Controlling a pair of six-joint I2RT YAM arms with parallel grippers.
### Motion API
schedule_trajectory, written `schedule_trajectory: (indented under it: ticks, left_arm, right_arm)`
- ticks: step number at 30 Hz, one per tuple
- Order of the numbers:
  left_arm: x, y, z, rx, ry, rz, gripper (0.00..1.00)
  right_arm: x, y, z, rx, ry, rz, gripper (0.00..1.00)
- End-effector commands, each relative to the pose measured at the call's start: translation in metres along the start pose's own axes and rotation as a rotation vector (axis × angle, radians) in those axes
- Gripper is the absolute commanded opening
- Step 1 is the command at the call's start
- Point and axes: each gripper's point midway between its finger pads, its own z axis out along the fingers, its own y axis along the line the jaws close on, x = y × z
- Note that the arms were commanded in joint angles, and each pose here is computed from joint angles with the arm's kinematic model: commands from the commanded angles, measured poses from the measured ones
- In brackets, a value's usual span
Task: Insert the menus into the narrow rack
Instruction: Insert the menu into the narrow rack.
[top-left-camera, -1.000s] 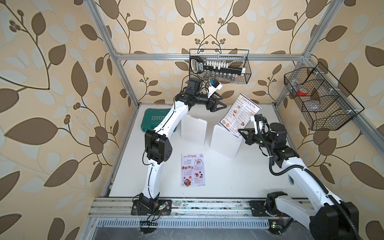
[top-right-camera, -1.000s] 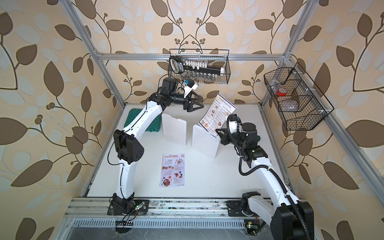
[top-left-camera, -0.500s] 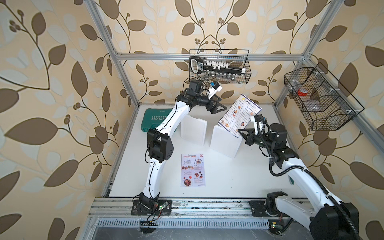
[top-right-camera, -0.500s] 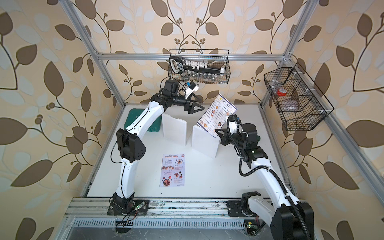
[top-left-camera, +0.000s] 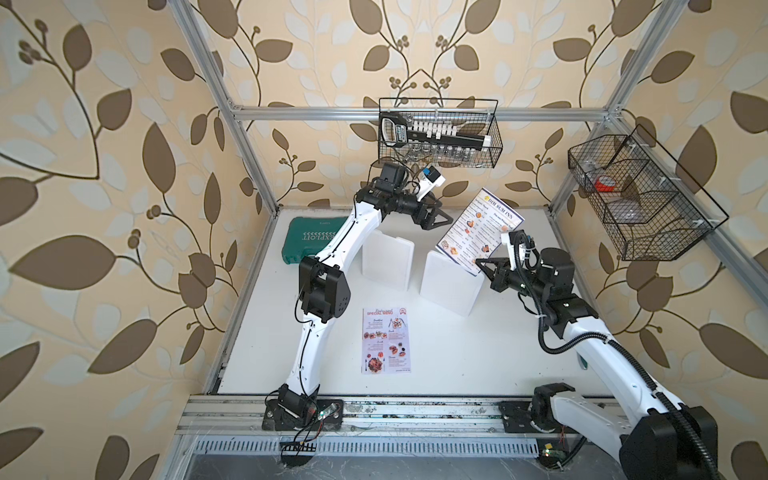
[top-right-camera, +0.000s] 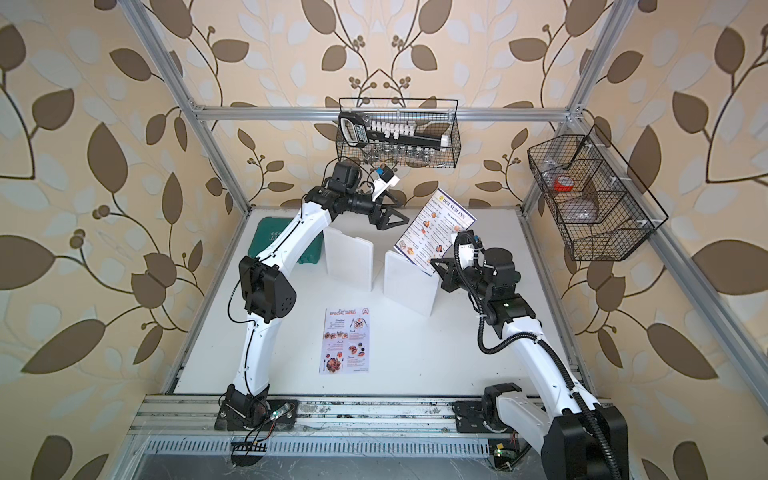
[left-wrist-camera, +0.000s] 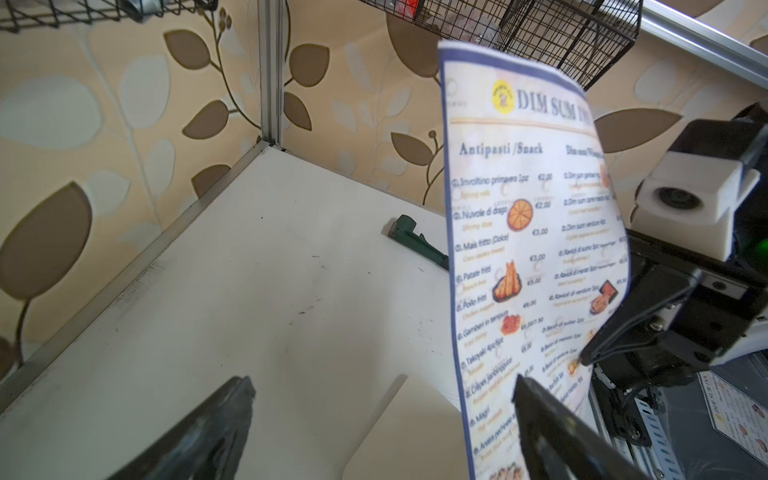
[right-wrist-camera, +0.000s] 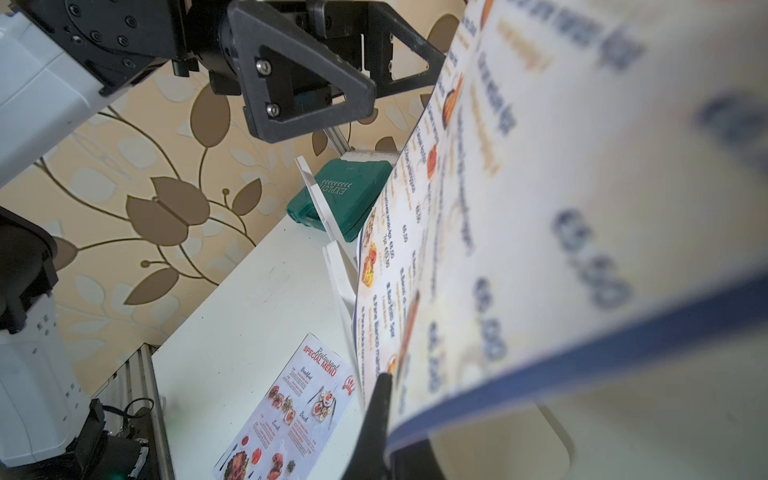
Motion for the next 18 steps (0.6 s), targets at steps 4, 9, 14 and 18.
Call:
schedule_trajectory:
  ticks: [4,9,14,18]
  left_arm:
    - [-0.005,-0.015,-0.006,0.04,0.003,0.02,0.96]
    - [0.0,-0.023,0.0,0.041,0.011,0.04,0.93]
    - [0.0,-0.038,0.004,0.065,0.009,0.065,0.91]
    - [-0.001,-0.041,0.004,0.083,0.005,0.063,0.89]
  right_arm:
    - [0.0,0.006,-0.004,-0.03,-0.016,-0.028,0.0]
    - [-0.001,0.006,-0.003,-0.029,-0.015,-0.03,0.0]
    - [-0.001,0.006,-0.001,-0.034,-0.011,-0.03,0.0]
    - [0.0,0.006,-0.001,-0.035,-0.009,-0.029,0.0]
